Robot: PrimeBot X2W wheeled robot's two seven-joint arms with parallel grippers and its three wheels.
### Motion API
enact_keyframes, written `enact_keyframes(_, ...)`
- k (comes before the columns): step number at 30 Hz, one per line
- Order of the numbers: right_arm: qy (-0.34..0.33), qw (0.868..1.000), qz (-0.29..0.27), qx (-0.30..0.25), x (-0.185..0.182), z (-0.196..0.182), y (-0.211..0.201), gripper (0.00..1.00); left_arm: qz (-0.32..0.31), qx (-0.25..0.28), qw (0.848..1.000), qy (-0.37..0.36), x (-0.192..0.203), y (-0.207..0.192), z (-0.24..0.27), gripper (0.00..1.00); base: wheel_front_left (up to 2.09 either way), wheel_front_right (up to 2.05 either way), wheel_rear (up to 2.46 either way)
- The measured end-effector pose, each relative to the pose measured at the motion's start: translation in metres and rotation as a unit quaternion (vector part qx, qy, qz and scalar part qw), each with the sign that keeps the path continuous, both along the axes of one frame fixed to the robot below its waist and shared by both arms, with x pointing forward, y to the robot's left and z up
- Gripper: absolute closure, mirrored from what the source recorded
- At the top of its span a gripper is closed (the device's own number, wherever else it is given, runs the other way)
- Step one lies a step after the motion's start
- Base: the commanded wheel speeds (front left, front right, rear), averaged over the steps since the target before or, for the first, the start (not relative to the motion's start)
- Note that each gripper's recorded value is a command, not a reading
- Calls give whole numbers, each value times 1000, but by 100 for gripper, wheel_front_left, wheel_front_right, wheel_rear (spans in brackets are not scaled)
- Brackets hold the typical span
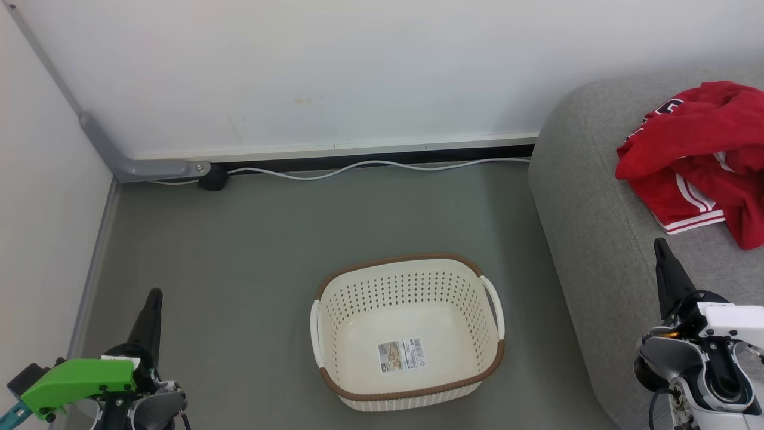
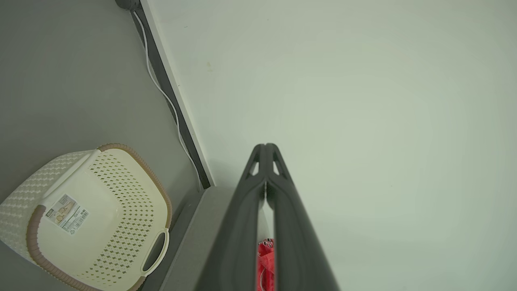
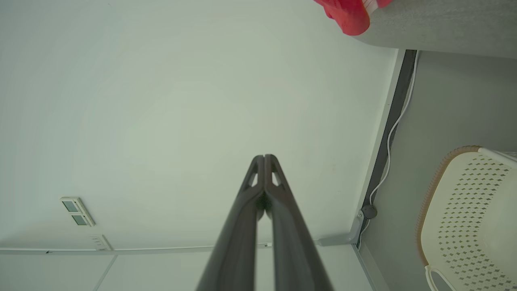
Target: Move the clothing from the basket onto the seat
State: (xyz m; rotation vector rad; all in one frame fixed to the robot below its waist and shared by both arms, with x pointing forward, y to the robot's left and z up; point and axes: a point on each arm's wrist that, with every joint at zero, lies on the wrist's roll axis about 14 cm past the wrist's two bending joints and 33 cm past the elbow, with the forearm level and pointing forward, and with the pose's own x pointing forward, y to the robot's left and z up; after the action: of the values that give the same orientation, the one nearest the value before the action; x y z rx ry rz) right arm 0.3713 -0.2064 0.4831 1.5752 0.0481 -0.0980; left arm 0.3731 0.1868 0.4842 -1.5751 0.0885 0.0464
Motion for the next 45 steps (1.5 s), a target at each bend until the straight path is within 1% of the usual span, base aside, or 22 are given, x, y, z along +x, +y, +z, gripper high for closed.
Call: enact_keyframes(45,0,1000,1,1,0,0,0,100,-1,0,1000,0,0,0,0,100,0,0,0)
